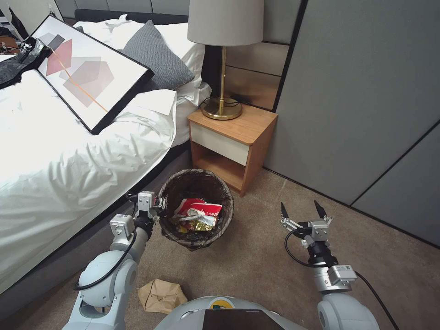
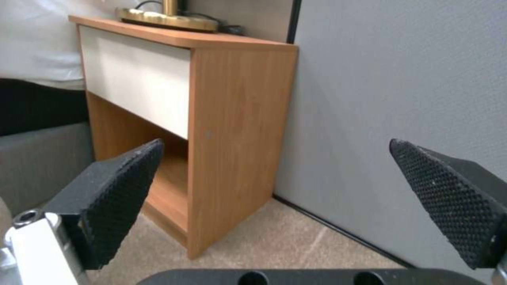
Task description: Pick up the trash bin, then pick up the garbage from the floor and place it into the trash bin.
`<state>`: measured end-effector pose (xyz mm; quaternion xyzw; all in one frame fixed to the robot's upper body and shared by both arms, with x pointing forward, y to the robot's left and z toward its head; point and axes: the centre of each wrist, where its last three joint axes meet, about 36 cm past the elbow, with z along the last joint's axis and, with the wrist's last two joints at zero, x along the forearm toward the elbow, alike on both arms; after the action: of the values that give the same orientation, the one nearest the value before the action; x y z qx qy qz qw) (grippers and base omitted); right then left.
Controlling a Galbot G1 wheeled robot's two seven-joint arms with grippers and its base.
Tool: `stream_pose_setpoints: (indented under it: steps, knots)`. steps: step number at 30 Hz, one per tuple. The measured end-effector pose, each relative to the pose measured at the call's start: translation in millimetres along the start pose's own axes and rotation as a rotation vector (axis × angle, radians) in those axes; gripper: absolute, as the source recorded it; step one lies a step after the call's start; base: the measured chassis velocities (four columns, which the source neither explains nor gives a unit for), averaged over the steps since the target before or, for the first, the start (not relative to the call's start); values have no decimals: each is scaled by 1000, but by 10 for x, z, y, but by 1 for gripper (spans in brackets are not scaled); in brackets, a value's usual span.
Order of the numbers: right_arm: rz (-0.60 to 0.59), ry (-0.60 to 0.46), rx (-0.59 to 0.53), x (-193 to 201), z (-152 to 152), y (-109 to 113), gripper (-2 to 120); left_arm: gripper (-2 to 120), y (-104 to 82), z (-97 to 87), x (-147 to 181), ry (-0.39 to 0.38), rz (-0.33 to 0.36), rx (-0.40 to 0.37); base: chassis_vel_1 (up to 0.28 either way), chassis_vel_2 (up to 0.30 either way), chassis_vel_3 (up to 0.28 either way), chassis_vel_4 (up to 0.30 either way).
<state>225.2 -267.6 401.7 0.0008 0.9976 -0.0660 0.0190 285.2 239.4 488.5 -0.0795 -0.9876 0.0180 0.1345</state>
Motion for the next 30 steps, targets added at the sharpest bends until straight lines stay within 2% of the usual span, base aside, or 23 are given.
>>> stream_pose_setpoints:
  steps: [30]
  knots:
    - [0,17,2,-16,71,-36,100,7,3,-27,15,1,3,-8,0,0,0,0]
